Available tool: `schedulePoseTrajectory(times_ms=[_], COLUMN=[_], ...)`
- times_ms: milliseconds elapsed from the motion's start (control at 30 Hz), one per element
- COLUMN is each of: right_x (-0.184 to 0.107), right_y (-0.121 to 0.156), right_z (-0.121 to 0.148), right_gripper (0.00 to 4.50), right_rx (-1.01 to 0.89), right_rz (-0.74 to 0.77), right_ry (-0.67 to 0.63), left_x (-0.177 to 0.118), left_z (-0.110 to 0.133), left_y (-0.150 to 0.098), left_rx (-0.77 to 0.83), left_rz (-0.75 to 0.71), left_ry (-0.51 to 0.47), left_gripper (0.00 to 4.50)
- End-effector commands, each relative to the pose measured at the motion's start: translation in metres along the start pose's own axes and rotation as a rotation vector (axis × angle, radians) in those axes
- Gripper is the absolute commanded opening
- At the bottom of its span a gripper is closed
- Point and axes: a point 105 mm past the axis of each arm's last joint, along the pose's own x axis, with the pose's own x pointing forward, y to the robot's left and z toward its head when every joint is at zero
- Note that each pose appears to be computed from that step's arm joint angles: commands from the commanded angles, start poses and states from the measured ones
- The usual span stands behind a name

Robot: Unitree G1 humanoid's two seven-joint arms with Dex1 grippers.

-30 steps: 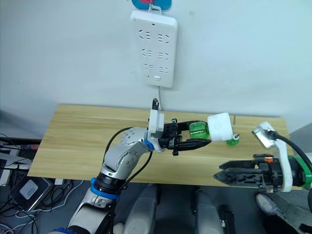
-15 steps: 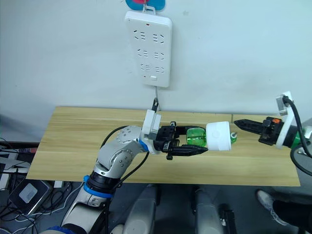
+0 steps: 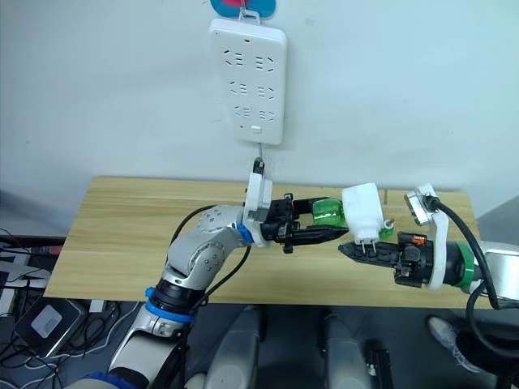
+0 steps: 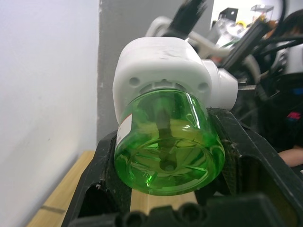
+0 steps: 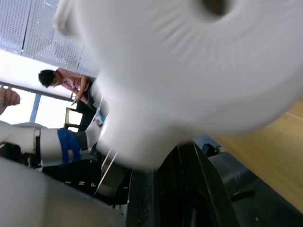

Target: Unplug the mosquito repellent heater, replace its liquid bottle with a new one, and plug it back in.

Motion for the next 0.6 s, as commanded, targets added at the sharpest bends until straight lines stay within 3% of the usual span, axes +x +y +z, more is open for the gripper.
schedulePoseTrajectory(times_ms=[33,400,600], right_x=[-0.004,0.007,0.018], right_y=[0.024,0.048,0.043], right_z=[0.009,0.053,0.071], right_gripper=[0.02,0.02,0.02], right_rx=[-0.083,-0.254,-0.253], right_rz=[0.088,0.161,0.125], right_ry=[0.004,-0.002,-0.014], left_x=[0.004,0.004,0.004], left_z=[0.008,-0.002,-0.008], left_y=[-0.001,-0.004,-0.008], left_rx=[0.045,0.065,0.076], left_rz=[-0.018,-0.048,-0.081], left_ry=[-0.022,0.020,0.053], left_gripper=[2.26,2.26,2.26])
